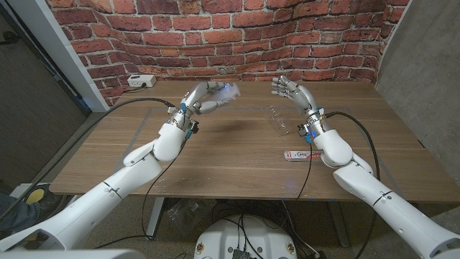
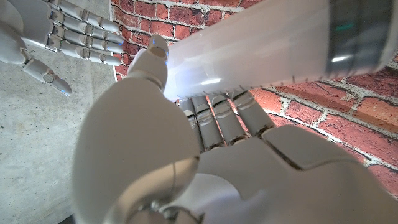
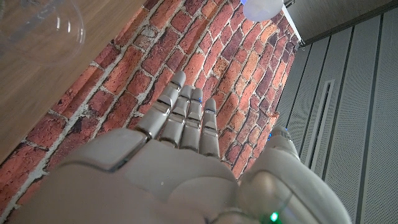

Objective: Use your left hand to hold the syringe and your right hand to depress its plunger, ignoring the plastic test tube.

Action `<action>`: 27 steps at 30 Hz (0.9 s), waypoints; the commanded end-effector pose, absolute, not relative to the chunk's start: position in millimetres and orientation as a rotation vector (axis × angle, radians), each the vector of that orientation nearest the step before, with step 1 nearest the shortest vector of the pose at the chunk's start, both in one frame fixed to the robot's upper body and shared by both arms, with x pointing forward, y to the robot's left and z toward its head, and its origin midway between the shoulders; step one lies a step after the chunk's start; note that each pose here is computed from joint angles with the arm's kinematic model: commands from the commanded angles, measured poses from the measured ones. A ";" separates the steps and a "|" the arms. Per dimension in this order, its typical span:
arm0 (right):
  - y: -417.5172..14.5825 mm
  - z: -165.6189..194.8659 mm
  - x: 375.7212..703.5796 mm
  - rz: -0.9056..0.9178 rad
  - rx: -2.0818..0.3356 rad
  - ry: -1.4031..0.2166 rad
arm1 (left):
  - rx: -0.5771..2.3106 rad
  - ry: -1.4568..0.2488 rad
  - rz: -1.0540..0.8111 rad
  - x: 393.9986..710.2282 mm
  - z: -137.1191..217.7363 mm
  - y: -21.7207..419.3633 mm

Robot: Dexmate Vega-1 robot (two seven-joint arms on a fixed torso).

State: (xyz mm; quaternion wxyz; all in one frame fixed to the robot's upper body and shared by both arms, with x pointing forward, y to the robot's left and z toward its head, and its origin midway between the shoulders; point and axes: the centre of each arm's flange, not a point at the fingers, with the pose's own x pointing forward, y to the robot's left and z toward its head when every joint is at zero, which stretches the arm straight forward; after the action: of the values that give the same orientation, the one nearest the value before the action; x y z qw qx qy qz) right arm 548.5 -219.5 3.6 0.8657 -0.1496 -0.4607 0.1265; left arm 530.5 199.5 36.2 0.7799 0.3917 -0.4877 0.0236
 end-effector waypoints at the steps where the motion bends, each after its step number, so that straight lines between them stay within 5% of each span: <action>1: -224.6 2.9 555.7 0.271 -0.282 -0.939 | 0.848 -1.053 0.048 535.5 38.3 197.0; 27: -225.5 -3.7 561.8 0.248 -0.267 -0.922 | 0.865 -1.061 0.041 535.0 39.7 198.3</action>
State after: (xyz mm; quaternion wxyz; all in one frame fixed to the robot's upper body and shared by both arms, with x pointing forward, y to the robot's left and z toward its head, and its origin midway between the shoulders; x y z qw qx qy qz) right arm 560.3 -224.5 -0.5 0.8768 -0.1315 -0.4457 0.1232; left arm 536.8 196.6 40.1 0.7767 0.3969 -0.4887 0.0188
